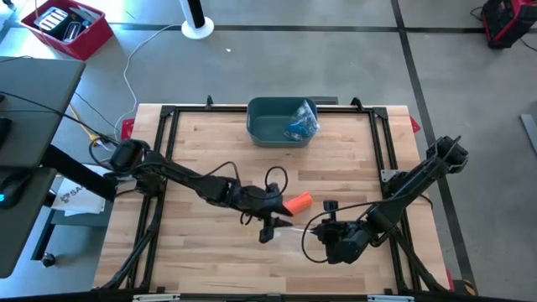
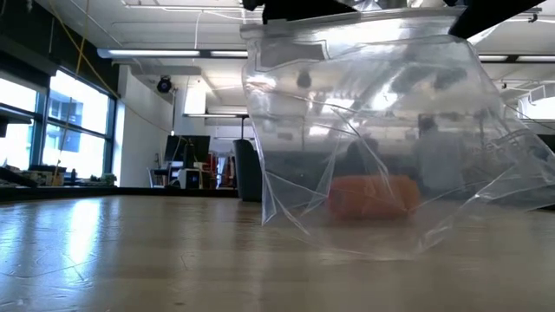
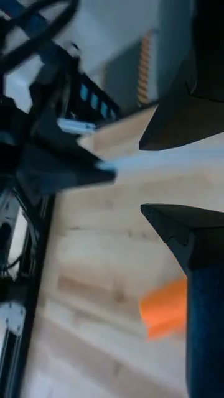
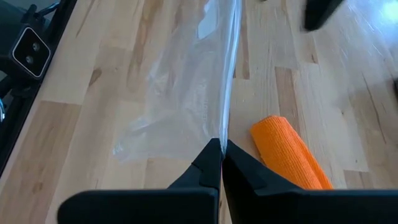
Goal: Roll bandage
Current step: Put the rolled orange bandage into the transparent zip bag
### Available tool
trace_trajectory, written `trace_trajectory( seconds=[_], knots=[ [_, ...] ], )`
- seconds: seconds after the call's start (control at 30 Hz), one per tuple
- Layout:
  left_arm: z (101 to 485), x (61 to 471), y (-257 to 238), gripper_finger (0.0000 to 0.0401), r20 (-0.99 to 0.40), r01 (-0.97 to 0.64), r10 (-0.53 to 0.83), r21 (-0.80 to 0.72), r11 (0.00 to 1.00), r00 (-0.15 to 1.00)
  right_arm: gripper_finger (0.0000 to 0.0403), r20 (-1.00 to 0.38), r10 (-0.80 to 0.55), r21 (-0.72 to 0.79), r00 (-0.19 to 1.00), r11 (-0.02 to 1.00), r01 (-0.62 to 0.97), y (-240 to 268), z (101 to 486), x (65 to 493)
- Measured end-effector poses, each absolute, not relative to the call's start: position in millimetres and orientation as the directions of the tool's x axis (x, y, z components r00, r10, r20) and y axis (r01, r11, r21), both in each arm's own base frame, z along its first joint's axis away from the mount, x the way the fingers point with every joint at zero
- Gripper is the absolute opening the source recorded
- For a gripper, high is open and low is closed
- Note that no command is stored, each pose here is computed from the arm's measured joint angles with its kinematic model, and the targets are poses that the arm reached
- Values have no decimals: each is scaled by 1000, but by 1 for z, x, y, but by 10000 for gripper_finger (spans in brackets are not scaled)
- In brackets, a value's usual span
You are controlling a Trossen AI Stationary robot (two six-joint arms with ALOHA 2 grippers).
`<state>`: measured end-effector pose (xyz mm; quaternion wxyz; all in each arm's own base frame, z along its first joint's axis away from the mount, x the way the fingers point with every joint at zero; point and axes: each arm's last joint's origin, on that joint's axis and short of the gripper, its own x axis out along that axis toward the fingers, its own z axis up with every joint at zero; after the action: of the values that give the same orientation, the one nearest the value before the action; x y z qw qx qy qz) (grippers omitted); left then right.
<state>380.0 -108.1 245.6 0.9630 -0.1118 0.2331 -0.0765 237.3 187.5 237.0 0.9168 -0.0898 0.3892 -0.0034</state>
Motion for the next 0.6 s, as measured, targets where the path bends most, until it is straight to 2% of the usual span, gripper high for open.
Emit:
trace_trajectory(
  seconds=[0.1, 0.33, 0.6],
  knots=[
    [237, 385, -112, 145, -429, 66, -203, -313, 947, 880, 0, -713, -77, -168, 697, 984, -63, 187, 237, 237],
    [210, 393, -113, 145, -494, 17, -193, -338, 941, 848, 0, -714, -78, -168, 696, 984, -63, 187, 237, 237],
    [212, 392, -116, 145, -491, 29, -215, -359, 933, 844, 0, -715, -78, -170, 695, 983, -63, 187, 237, 237]
  ],
)
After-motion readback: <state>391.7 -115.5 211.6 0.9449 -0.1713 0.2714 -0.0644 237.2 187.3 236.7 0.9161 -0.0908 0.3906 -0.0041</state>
